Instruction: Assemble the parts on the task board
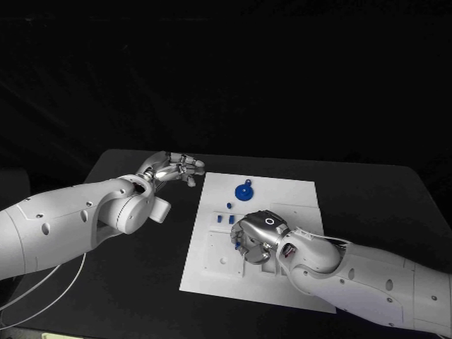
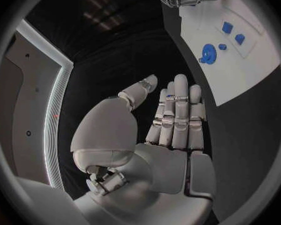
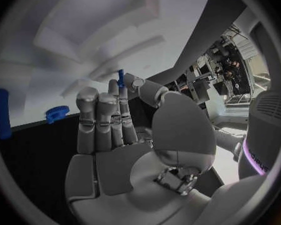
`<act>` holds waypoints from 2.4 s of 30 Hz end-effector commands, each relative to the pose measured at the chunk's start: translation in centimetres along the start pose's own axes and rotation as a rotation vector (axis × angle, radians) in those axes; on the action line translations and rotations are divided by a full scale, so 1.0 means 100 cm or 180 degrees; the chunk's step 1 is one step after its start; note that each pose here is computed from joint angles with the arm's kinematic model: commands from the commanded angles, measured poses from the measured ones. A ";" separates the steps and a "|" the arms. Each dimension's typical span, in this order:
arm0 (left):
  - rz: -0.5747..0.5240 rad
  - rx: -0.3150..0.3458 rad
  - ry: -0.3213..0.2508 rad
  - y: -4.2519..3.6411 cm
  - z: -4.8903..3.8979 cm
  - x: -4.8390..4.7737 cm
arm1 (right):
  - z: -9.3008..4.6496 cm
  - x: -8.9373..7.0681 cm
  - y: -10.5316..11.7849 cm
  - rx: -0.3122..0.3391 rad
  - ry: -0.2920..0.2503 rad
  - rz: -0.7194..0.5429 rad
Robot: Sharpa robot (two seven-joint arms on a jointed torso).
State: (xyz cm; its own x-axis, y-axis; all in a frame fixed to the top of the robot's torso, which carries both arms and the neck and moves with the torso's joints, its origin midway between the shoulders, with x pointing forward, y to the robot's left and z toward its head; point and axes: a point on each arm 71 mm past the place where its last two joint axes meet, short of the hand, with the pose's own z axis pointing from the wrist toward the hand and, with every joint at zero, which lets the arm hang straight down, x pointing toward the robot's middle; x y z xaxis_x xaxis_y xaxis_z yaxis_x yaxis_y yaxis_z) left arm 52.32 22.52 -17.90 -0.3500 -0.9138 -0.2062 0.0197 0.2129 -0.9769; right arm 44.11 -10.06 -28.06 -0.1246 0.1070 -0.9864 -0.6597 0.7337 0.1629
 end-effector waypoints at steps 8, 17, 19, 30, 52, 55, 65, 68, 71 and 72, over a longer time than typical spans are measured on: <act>-0.0022 0.0038 0.0004 -0.0019 0.0003 0.0014 | 0.002 0.002 0.003 -0.0025 0.0005 -0.0119; -0.0021 0.0037 0.0001 -0.0018 0.0002 0.0011 | 0.001 0.007 0.007 -0.0095 0.0165 -0.0103; -0.0021 0.0038 0.0001 -0.0018 0.0001 0.0010 | 0.001 0.009 0.008 -0.0104 0.0204 -0.0102; -0.0022 0.0028 0.0003 -0.0015 -0.0002 0.0006 | -0.001 0.010 0.004 -0.0031 0.0191 -0.0036; -0.0024 -0.0001 -0.0017 -0.0001 -0.0005 -0.0025 | -0.015 -0.020 -0.002 -0.0024 -0.0237 0.0303; -0.0025 0.0000 -0.0017 -0.0001 -0.0005 -0.0026 | -0.018 -0.034 -0.006 -0.0012 -0.0282 0.0291; -0.0022 0.0002 -0.0024 0.0003 -0.0001 -0.0038 | -0.028 -0.081 -0.048 0.0298 0.0166 -0.0029; -0.0023 0.0003 -0.0017 0.0003 0.0002 -0.0030 | -0.032 -0.083 -0.059 0.0424 0.0305 -0.0131; -0.0023 0.0003 -0.0021 0.0004 0.0001 -0.0034 | -0.034 -0.081 -0.067 0.0509 0.0417 -0.0201; -0.0022 0.0001 -0.0025 0.0005 0.0001 -0.0038 | -0.035 -0.080 -0.069 0.0535 0.0460 -0.0230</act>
State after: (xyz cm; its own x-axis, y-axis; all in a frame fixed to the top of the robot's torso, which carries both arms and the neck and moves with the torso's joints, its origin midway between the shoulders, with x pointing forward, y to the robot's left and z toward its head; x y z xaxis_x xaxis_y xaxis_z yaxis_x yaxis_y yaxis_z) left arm 52.45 22.97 -17.97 -0.3402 -0.9171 -0.2077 0.0134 0.2161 -0.9763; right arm 47.07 -18.12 -20.47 -0.1327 0.0557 -0.9896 -0.5571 0.8216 0.1209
